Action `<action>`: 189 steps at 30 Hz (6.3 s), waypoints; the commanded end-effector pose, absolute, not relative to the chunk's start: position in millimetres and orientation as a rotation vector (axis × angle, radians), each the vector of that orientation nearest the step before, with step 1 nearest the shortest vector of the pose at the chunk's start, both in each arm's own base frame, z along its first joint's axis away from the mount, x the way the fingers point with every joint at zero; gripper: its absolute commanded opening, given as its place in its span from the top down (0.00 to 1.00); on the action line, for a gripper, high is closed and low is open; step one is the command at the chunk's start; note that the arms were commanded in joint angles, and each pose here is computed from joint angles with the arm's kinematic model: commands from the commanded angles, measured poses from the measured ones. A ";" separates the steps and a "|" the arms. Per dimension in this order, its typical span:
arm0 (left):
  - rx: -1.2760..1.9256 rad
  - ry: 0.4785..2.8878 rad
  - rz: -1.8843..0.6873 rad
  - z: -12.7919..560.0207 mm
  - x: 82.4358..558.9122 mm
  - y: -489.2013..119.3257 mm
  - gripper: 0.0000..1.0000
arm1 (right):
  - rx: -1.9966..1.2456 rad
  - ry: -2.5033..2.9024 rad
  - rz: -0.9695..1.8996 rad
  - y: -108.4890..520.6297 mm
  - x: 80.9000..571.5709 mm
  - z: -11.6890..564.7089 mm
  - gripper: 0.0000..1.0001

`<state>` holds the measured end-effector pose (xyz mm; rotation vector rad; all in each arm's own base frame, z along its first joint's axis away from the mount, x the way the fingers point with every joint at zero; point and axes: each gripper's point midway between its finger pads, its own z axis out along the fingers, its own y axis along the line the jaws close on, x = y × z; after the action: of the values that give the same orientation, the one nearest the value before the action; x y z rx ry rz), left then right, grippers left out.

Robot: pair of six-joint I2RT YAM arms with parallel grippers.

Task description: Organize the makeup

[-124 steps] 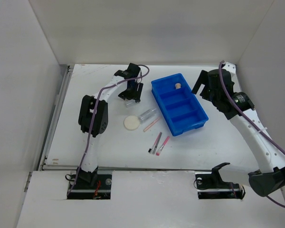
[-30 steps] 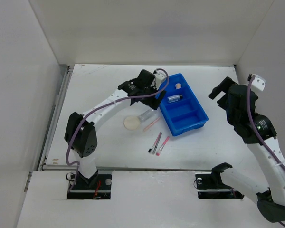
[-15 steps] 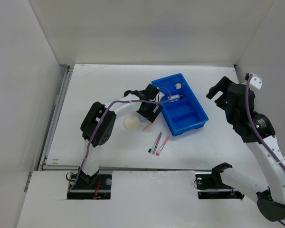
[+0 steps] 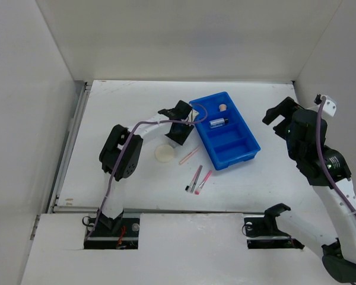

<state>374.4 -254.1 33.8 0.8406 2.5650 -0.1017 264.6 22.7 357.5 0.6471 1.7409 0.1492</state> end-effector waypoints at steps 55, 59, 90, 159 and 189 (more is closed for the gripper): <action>0.365 2.089 -0.340 265.8 459.2 -300.4 0.56 | 0.599 1.765 0.134 37.6 298.3 347.0 0.00; -0.001 2.215 -0.110 233.5 469.4 -218.7 0.41 | 0.575 1.787 0.169 46.7 303.1 341.8 0.00; -0.203 2.614 0.079 52.7 507.8 -181.6 0.05 | 0.591 1.784 0.204 47.4 295.8 345.9 0.00; 0.523 2.247 -0.489 264.5 364.0 -373.3 0.77 | 0.681 1.710 0.140 17.7 266.1 357.5 0.00; 0.129 2.763 -0.007 45.8 321.9 -229.9 0.44 | 0.650 1.730 0.195 33.8 281.8 352.7 0.00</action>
<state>321.2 -234.4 51.3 0.1639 2.7629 -0.0415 276.9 33.3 342.6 0.6365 1.7774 0.1673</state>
